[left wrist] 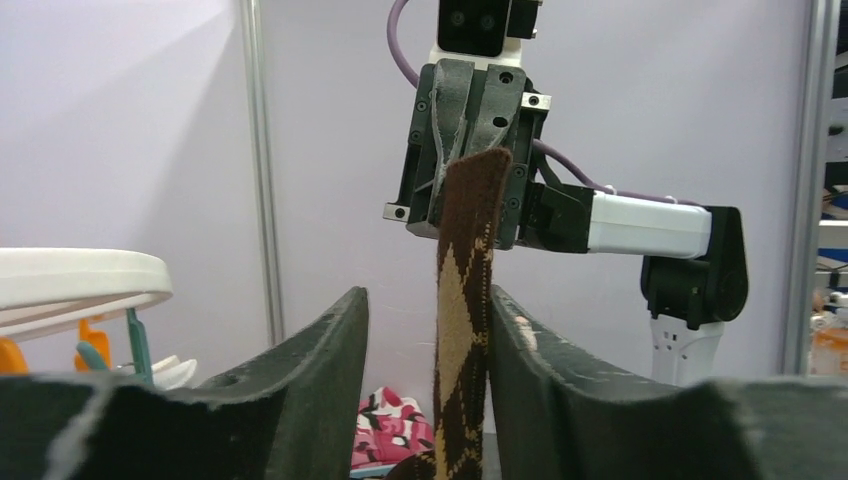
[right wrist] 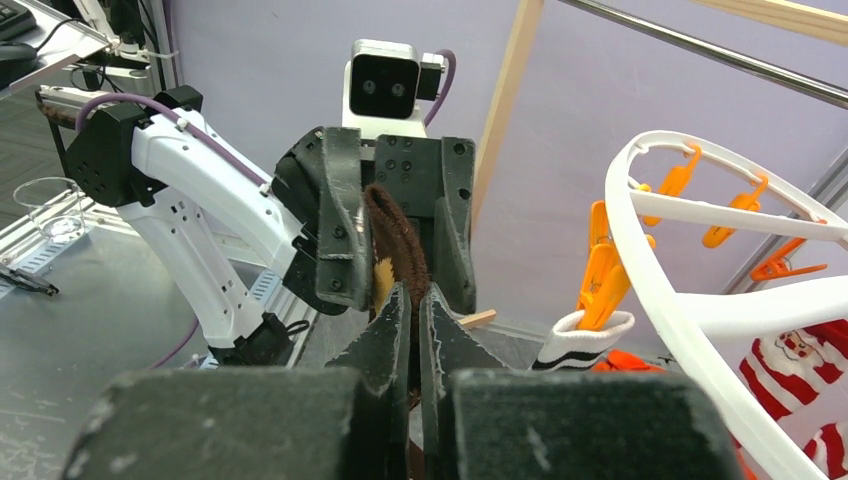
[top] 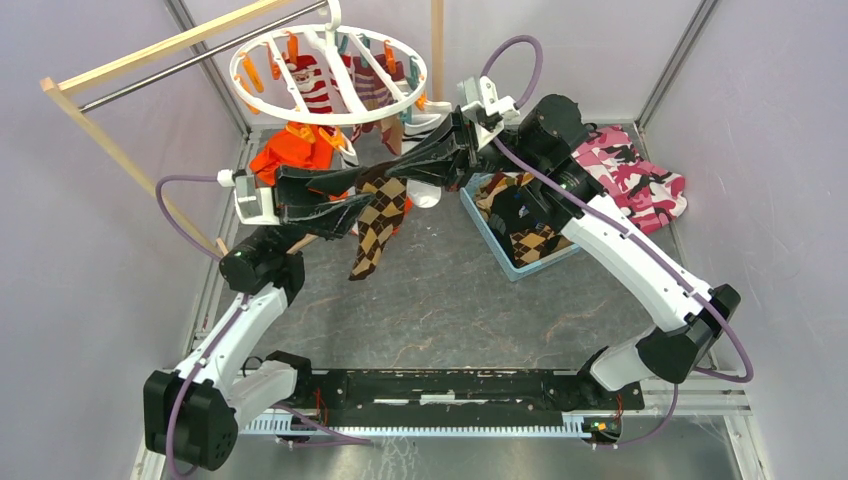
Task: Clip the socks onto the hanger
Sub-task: Clamp the sock onto the hanger.
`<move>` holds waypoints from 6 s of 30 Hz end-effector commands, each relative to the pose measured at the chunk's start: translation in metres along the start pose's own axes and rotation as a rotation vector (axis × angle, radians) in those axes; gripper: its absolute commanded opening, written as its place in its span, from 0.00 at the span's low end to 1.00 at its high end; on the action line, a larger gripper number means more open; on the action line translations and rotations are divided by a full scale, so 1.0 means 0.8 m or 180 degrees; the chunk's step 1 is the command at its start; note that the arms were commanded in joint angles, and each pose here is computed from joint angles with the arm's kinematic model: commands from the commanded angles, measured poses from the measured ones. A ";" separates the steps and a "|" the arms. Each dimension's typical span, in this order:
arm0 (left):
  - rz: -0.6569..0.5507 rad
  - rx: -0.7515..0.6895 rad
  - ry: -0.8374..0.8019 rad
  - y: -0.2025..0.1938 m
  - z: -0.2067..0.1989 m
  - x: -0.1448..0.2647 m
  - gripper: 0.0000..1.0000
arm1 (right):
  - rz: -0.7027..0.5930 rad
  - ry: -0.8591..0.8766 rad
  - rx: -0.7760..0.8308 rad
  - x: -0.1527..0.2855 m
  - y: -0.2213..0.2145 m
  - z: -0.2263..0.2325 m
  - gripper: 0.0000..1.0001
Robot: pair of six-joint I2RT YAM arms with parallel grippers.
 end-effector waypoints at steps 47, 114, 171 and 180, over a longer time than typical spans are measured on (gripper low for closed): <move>0.0898 -0.0237 0.1807 -0.038 -0.092 0.161 0.02 | 0.0362 -0.1514 0.0877 -0.131 -0.049 0.002 0.24; 0.1112 -0.0703 0.1463 -0.034 -0.048 0.122 0.02 | -0.0039 -0.2708 0.0753 -0.093 -0.035 -0.064 0.63; 0.1014 -0.0595 0.1346 -0.041 -0.032 0.108 0.02 | -0.0233 -0.2901 0.0338 -0.055 -0.031 -0.070 0.45; 0.0935 -0.0444 0.1307 -0.041 -0.028 0.099 0.02 | -0.0231 -0.2808 0.0289 -0.052 -0.030 -0.070 0.00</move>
Point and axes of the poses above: each gripper's point midway between its finger pads, its own x axis back along the fingers, its own z axis along the line the jaws close on, y = z × x, the point moved 10 cm from there along x, back along the fingers, and after that the axes turned 1 degree about -x, right-handed, at the moved point
